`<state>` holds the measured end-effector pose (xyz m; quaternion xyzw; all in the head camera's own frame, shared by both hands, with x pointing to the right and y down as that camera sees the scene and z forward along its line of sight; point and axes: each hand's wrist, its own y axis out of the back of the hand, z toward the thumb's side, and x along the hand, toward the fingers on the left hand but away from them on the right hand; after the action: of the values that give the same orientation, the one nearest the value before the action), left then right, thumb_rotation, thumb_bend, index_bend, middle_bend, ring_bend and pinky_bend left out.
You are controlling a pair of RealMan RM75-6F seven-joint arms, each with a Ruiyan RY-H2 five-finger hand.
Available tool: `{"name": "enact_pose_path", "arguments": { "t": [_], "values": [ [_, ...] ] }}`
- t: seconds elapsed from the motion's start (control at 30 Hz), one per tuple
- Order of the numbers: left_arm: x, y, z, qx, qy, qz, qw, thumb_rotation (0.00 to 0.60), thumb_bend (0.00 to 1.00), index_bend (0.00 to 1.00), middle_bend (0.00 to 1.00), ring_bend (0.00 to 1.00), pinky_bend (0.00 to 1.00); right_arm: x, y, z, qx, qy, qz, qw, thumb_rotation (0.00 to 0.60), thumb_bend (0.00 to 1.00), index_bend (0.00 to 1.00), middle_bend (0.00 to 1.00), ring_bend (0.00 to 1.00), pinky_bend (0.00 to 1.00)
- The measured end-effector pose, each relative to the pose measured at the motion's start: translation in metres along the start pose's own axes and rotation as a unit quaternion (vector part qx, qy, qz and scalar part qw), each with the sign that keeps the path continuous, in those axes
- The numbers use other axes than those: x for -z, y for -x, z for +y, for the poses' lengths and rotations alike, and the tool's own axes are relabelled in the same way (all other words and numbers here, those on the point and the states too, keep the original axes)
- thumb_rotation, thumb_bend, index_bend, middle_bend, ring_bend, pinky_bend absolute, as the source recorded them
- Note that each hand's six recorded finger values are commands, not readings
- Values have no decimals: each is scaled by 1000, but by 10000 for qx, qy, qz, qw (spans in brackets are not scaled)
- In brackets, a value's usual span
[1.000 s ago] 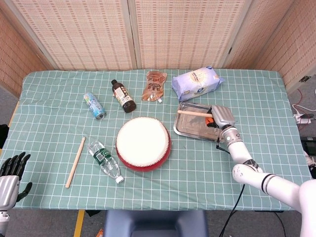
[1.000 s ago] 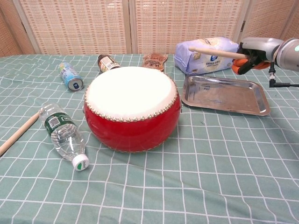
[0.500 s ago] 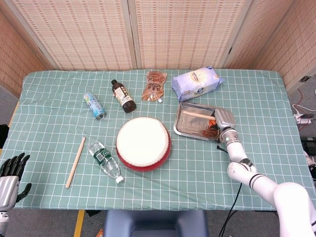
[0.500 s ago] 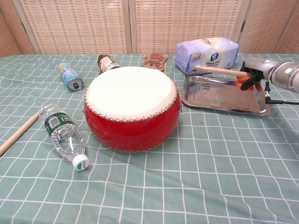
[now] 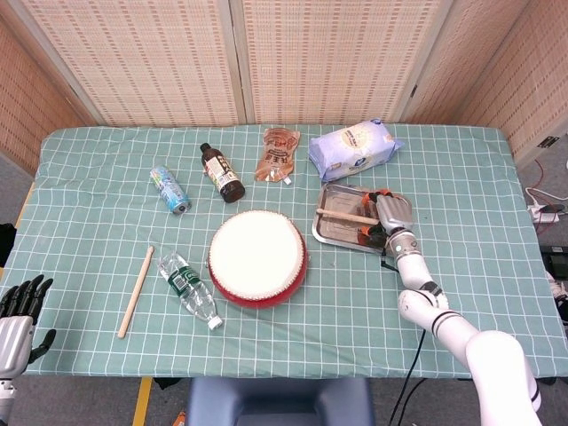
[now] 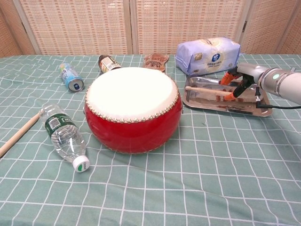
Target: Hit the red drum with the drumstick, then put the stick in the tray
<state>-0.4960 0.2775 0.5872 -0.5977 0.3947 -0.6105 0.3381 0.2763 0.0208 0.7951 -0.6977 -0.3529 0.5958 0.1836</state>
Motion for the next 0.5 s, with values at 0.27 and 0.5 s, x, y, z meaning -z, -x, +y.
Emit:
{"name": "enact_pose_path", "arguments": {
  "t": [0.27, 0.5],
  "values": [
    [0, -1, 1, -21, 2, -9, 10000, 600, 293, 0, 0, 0, 17, -5, -4, 10, 155, 38, 213, 9996, 600, 81, 74, 146, 11, 106],
    [1, -3, 4, -73, -2, -8, 10000, 600, 292, 0, 0, 0, 17, -9, -22, 36, 668, -62, 628, 9958, 600, 225, 169, 147, 62, 111]
  ]
}}
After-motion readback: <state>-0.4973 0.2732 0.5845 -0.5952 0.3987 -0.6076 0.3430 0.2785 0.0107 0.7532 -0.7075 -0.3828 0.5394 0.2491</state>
